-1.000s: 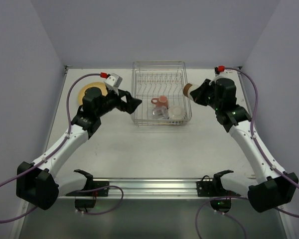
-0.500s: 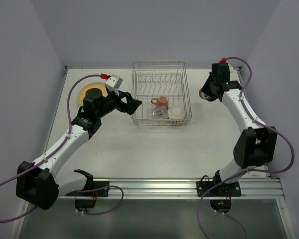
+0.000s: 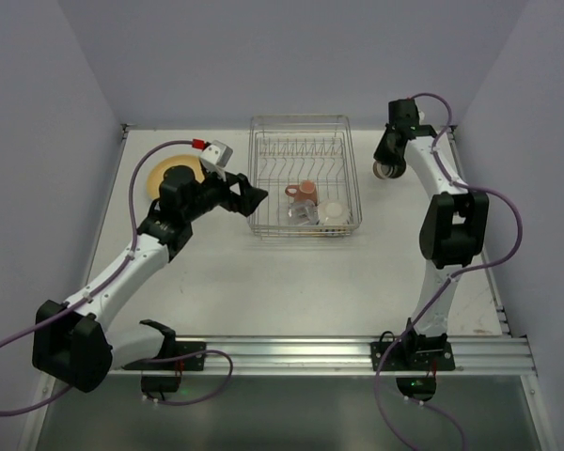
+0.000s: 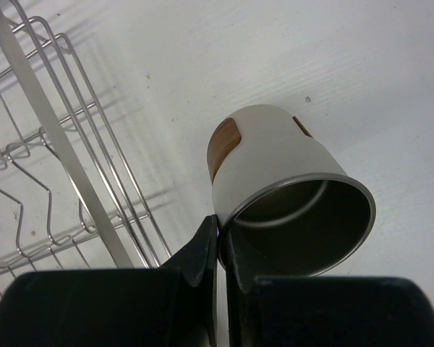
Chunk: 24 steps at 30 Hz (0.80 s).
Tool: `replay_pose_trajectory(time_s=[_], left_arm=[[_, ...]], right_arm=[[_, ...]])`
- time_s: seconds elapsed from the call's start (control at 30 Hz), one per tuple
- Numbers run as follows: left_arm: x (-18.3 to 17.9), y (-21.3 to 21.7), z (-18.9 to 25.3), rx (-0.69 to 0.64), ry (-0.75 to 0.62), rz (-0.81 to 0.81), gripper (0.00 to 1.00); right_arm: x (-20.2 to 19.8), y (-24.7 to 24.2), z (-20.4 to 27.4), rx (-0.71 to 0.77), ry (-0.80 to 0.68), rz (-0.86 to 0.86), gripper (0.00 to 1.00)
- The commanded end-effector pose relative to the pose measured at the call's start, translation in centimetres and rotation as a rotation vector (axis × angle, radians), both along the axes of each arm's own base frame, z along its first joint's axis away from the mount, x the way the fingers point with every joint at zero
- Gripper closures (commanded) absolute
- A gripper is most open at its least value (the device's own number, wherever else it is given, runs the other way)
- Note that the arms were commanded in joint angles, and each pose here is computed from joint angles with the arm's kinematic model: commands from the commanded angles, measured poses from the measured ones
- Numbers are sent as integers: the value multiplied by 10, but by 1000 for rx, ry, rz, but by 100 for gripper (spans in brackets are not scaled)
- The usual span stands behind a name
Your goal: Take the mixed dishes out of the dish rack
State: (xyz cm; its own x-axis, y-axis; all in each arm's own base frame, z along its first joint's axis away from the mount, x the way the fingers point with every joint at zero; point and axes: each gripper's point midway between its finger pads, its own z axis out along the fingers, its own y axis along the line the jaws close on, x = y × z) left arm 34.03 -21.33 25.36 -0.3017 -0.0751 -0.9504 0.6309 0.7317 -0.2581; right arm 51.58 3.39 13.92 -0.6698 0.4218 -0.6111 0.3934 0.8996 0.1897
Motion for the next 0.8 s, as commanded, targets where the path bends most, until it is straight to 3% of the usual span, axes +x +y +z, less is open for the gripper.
replay_pose_trajectory(time_s=[0.0, 0.5, 0.7, 0.77], left_arm=[[6, 0, 4, 1, -36, 0, 0], [7, 2, 2, 5, -37, 12, 0], [6, 2, 5, -2, -45, 12, 0], [5, 1, 5, -2, -44, 8, 0]], right_arm=[[12, -5, 8, -18, -8, 5, 100], [40, -1, -27, 5, 59, 36, 100], [39, 2, -28, 14, 58, 55, 87], [40, 3, -26, 16, 50, 60, 77]])
